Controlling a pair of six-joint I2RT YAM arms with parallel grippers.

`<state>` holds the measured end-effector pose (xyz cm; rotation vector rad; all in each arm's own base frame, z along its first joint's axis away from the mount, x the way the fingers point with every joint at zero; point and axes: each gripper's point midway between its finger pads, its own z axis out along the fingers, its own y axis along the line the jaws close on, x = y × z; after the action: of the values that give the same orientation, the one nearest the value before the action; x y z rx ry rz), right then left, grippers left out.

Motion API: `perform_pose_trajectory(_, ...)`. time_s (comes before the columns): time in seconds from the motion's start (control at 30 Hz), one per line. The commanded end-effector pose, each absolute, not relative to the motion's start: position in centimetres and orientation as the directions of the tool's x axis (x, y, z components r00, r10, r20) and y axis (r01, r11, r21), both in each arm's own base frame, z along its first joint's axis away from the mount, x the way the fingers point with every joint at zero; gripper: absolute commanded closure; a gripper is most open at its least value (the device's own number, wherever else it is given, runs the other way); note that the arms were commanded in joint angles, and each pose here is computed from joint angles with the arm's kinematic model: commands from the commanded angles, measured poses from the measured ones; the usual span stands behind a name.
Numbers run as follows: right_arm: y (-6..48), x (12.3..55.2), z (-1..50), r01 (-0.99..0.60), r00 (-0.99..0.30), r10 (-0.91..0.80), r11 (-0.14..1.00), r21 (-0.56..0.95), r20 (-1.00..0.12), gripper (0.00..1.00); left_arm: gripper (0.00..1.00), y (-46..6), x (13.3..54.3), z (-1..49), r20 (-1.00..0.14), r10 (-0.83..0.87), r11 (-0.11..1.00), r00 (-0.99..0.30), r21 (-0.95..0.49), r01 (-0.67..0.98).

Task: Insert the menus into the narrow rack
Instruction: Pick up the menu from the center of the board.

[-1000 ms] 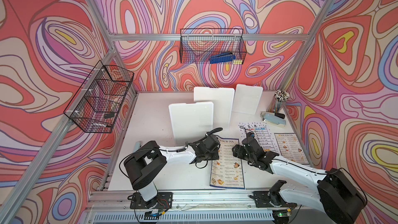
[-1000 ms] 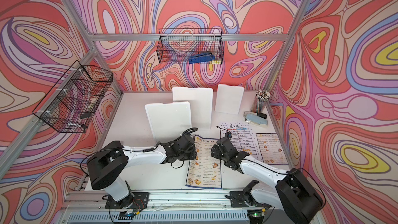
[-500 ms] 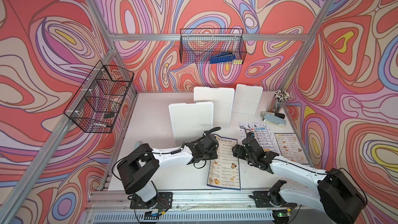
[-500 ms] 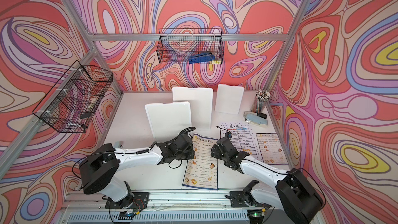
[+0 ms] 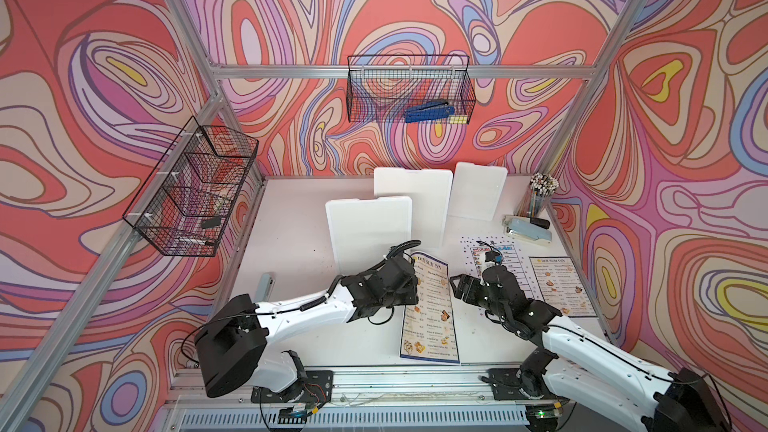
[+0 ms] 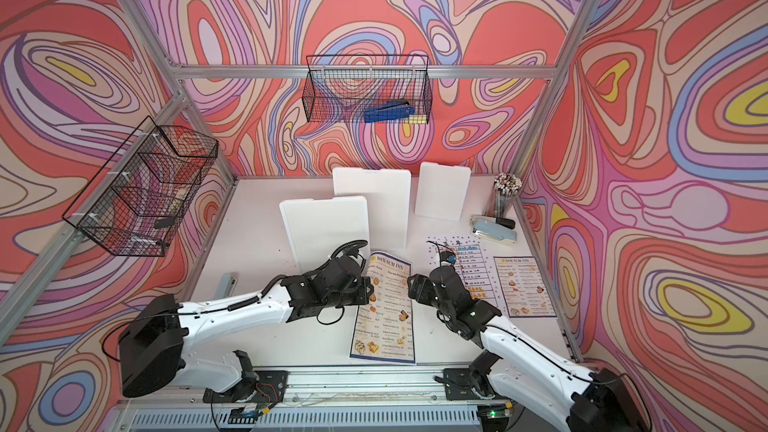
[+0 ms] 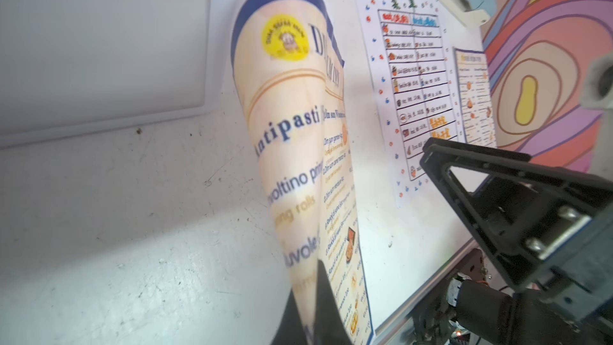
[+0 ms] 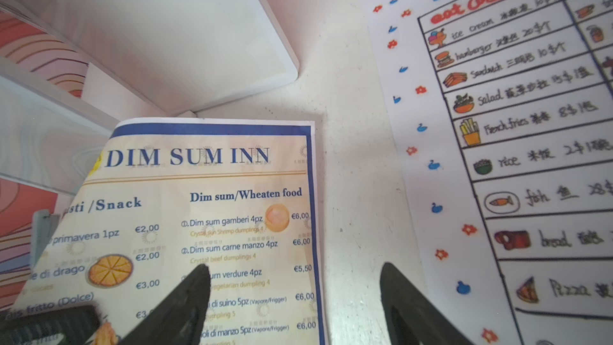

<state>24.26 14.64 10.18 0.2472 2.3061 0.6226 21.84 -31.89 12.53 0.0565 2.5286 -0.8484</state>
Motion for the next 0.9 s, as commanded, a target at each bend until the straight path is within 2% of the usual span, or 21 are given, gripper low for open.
perform_pose_trajectory(0.0,14.9,23.1,10.4,-0.054,-0.727,0.324,0.852,0.521,-0.605,0.17,1.00,-30.6,21.1,13.4,-0.478,-0.081,0.813,-0.875,-0.539,0.219)
perform_pose_trajectory(0.1,15.9,22.7,12.6,-0.147,-0.699,0.325,0.807,0.572,-0.637,0.15,1.00,-30.9,20.8,16.5,-0.543,-0.057,0.765,-0.838,-0.564,0.313)
perform_pose_trajectory(0.23,15.5,22.7,15.3,-0.182,-0.649,0.342,0.797,0.575,-0.679,0.10,1.00,-30.7,20.2,21.2,-0.643,-0.038,0.697,-0.765,-0.566,0.440)
perform_pose_trajectory(0.33,16.4,22.3,18.2,-0.302,-0.598,0.332,0.750,0.589,-0.729,0.07,1.00,-30.1,20.0,24.7,-0.718,-0.025,0.673,-0.696,-0.527,0.519)
perform_pose_trajectory(0.43,17.5,21.9,21.3,-0.418,-0.536,0.344,0.685,0.597,-0.771,0.04,1.00,-29.8,19.6,28.4,-0.819,0.009,0.629,-0.573,-0.441,0.640)
perform_pose_trajectory(0.53,18.0,21.4,24.4,-0.525,-0.455,0.330,0.651,0.548,-0.827,0.03,1.00,-29.0,19.9,31.6,-0.906,0.065,0.632,-0.419,-0.288,0.720)
perform_pose_trajectory(0.67,19.0,20.4,28.2,-0.686,-0.299,0.349,0.568,0.454,-0.888,0.02,1.00,-27.8,21.5,35.7,-0.965,0.121,0.682,-0.231,-0.088,0.726)
perform_pose_trajectory(0.73,19.3,20.6,29.9,-0.720,-0.230,0.359,0.563,0.407,-0.904,0.02,1.00,-27.0,23.1,37.4,-0.965,0.168,0.725,-0.201,-0.017,0.688)
perform_pose_trajectory(0.87,20.2,21.4,33.0,-0.767,-0.135,0.332,0.562,0.311,-0.933,0.02,1.00,-27.5,23.4,42.4,-0.979,0.164,0.616,-0.118,0.008,0.788)
